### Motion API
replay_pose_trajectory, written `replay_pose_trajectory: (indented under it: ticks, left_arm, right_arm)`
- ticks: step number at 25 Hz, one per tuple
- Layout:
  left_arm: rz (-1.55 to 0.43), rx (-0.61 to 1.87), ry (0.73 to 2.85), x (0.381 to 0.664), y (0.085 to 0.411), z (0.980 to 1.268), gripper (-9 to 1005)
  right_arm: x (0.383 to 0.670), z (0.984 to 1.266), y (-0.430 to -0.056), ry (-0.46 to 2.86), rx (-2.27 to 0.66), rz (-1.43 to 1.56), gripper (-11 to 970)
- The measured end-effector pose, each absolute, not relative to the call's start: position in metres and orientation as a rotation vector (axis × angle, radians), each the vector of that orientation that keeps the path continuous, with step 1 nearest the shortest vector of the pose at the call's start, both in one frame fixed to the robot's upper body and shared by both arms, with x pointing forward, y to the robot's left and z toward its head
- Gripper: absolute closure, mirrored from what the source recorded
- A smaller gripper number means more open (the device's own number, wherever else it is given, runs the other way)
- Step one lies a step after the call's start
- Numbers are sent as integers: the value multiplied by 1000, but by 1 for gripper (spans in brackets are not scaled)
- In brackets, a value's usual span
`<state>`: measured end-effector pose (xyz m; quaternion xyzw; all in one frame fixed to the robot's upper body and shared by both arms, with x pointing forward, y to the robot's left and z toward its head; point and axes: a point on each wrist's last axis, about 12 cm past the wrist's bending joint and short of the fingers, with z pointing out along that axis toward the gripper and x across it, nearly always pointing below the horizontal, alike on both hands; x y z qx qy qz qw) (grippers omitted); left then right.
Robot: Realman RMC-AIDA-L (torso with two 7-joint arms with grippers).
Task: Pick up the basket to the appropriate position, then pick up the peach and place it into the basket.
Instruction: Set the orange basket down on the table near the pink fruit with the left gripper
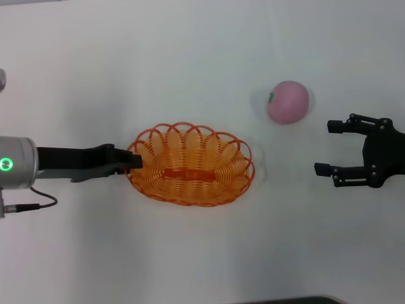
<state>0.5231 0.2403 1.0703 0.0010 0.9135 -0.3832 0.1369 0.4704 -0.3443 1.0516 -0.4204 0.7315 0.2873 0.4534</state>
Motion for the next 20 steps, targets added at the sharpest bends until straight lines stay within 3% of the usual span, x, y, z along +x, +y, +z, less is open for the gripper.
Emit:
replay_pose_trajectory:
  ticks: [9,16,20]
  left_arm:
    - [-1177,-20,2559,517,261,1073,672]
    - [-1207,39,2315,516,293,1085,649]
    - [-1191,115,2094,506,313,1088,496]
  right_arm:
    - [472,1052,-342,1800,-1042,712,34]
    - [474,1053,-342,1793,-1020,708,34]
    - [473,1053,-341,1790,-1003,707,34]
